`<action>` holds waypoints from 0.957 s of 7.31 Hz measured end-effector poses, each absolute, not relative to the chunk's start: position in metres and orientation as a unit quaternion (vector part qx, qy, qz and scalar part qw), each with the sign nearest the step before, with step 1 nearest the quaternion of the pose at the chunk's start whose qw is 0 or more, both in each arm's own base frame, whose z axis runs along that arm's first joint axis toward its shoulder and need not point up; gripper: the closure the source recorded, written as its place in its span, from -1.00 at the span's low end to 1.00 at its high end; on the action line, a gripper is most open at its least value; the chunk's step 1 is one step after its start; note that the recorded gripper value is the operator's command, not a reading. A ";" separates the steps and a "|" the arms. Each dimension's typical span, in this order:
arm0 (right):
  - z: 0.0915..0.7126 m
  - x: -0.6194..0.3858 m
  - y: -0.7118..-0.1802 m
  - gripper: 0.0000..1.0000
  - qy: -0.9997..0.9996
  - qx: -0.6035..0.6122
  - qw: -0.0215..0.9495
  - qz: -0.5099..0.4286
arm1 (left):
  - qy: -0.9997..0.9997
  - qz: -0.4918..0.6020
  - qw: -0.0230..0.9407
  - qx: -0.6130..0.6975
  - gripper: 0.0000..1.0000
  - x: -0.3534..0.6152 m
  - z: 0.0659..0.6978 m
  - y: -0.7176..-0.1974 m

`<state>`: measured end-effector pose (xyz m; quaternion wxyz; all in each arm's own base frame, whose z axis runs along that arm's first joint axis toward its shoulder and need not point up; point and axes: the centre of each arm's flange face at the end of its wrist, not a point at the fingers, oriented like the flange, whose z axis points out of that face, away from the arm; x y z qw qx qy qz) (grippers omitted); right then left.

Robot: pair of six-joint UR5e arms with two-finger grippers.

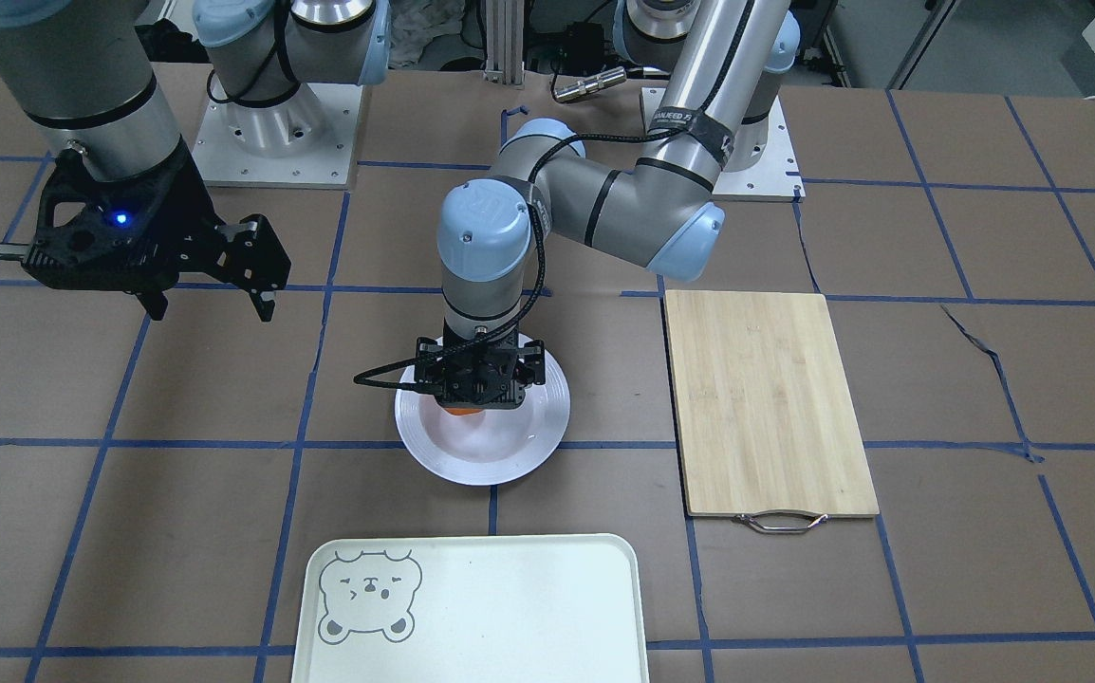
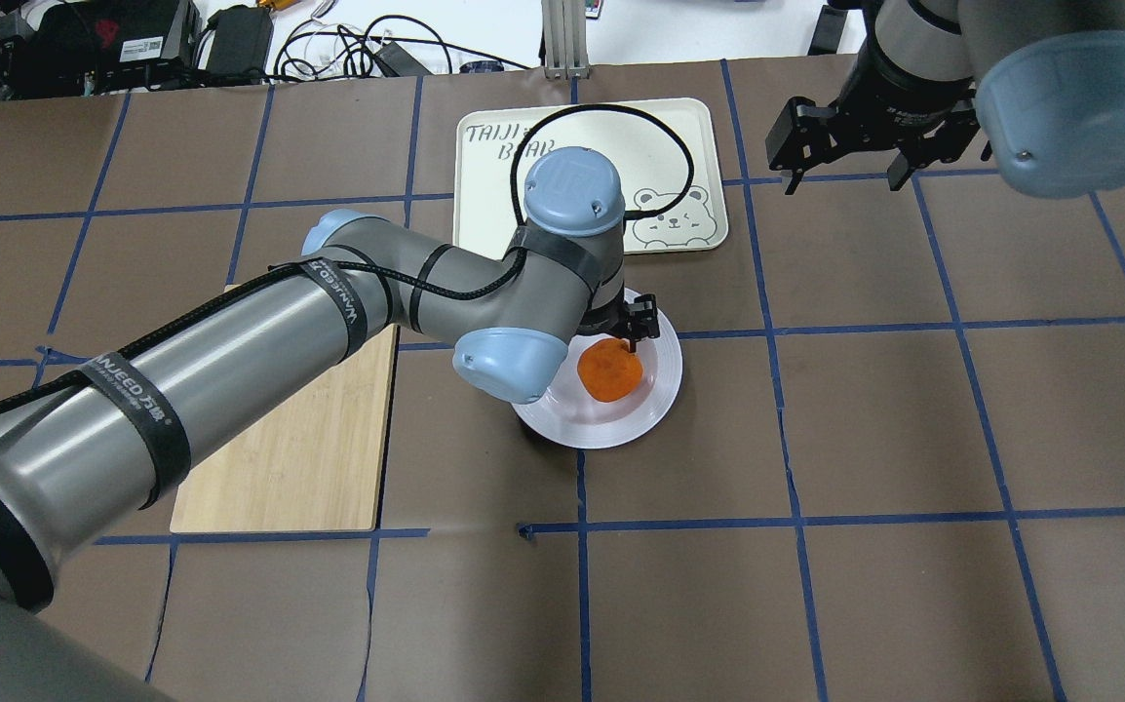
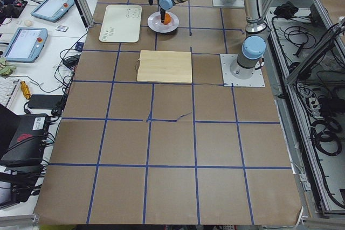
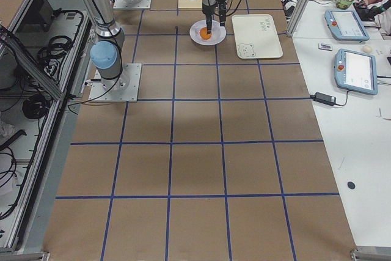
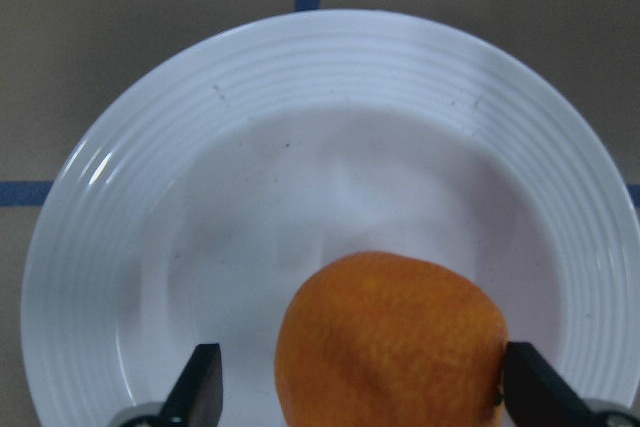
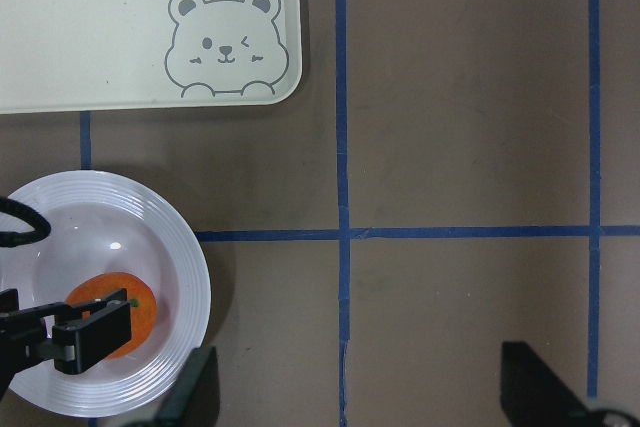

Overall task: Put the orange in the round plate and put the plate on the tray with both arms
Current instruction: 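Carry the orange with the left gripper and release it onto the white plate, then raise the left gripper away while the right gripper reaches to the plate rim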

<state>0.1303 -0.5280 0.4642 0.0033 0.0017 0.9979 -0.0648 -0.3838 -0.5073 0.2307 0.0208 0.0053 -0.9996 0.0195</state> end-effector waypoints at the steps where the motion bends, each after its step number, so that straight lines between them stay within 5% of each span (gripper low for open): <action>1: 0.464 0.130 -0.528 -1.00 0.998 0.002 0.004 -0.065 | -1.000 0.019 0.021 0.006 -1.00 -0.371 0.245 -0.513; 5: 0.453 0.130 -0.539 -1.00 0.997 0.009 0.029 -0.071 | -0.998 -0.057 -0.001 0.007 -1.00 -0.259 0.351 -0.531; 7: 0.397 0.142 -0.548 -1.00 0.993 0.008 0.094 -0.072 | -0.999 -0.052 0.002 0.005 -1.00 -0.227 0.414 -0.507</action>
